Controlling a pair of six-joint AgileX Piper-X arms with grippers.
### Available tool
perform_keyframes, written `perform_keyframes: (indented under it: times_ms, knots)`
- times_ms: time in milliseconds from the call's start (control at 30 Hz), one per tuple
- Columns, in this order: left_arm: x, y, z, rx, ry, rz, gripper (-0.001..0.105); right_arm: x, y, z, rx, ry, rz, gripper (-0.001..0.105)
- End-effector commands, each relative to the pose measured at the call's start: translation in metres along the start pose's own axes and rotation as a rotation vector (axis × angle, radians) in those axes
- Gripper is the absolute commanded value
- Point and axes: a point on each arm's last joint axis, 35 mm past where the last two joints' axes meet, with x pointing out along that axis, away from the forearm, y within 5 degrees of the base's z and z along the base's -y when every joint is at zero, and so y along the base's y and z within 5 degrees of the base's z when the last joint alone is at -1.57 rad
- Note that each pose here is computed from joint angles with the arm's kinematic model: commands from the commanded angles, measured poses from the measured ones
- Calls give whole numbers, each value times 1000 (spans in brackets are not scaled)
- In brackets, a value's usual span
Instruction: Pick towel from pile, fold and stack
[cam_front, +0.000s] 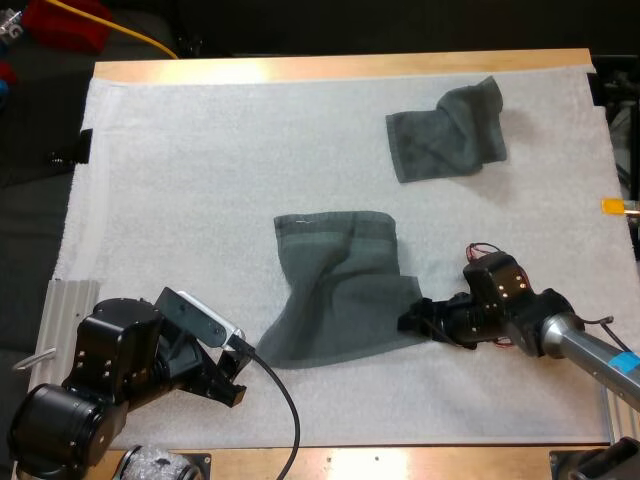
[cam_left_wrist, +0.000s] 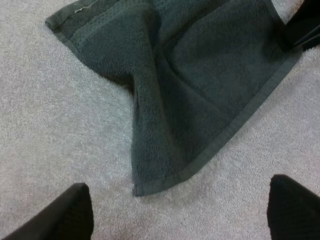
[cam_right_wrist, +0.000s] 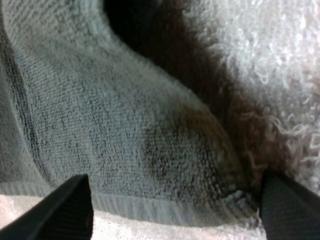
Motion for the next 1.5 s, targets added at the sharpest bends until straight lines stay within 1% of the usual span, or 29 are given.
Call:
perform_keyframes:
  times_ms: [0,67,133,233,333,367,433,533,567,733,833,867,900,967,1000,1033,1067,1133,1200,1300,1333,1467]
  knots:
    - [-2,-1,0,-5,-1,-9,69,1,-5,-6,17,34,-39,70]
    - [-2,-1,0,-5,-1,-9,69,1,-3,-4,16,29,1,69]
    - [-2,-1,0,-5,-1,-9,69,1,-3,-4,18,26,2,63]
    - [-2,-1,0,-5,-1,-9,69,1,-3,-4,22,26,0,49]
    - [-2,-1,0,-5,-1,-9,69,1,-3,-3,22,19,-15,37]
    - [-2,-1,0,-5,-1,-9,69,1,-4,-3,22,15,-23,27]
    - [-2,-1,0,-5,-1,-9,69,1,-4,-3,22,14,-24,19]
    - [-2,-1,0,-5,-1,-9,69,1,-3,-3,15,9,-21,3]
    - [-2,-1,0,-5,-1,-9,69,1,-3,-2,13,6,-20,0]
    - [-1,-1,0,-6,-1,-9,69,-6,3,1,-20,-40,-15,0]
    - [3,0,-2,-8,8,-8,69,-18,6,1,-39,-93,-82,0]
    - [8,2,-5,-14,22,-18,69,-26,7,-2,-50,-115,-141,0]
    - [17,2,-8,-31,37,-61,69,-33,8,-5,-60,-114,-188,0]
    - [27,2,-12,-65,50,-151,69,-37,8,-9,-74,-99,-200,0]
    - [35,3,-15,-104,56,-211,69,-38,8,-11,-73,-88,-204,0]
    - [47,5,-19,-153,56,-242,69,-38,8,-11,-71,-83,-206,0]
    - [55,7,-21,-186,60,-256,69,-38,8,-11,-70,-81,-207,0]
    - [66,9,-24,-232,77,-272,69,-38,8,-11,-70,-81,-207,0]
    - [82,13,-29,-284,120,-272,69,-38,8,-11,-70,-81,-207,0]
    - [101,19,-33,-322,177,-259,69,-38,8,-11,-70,-80,-203,0]
    - [111,21,-32,-339,216,-250,69,-38,8,-11,-68,-80,-203,0]
    - [139,28,-27,-371,288,-234,69,-38,8,-11,-68,-80,-203,0]
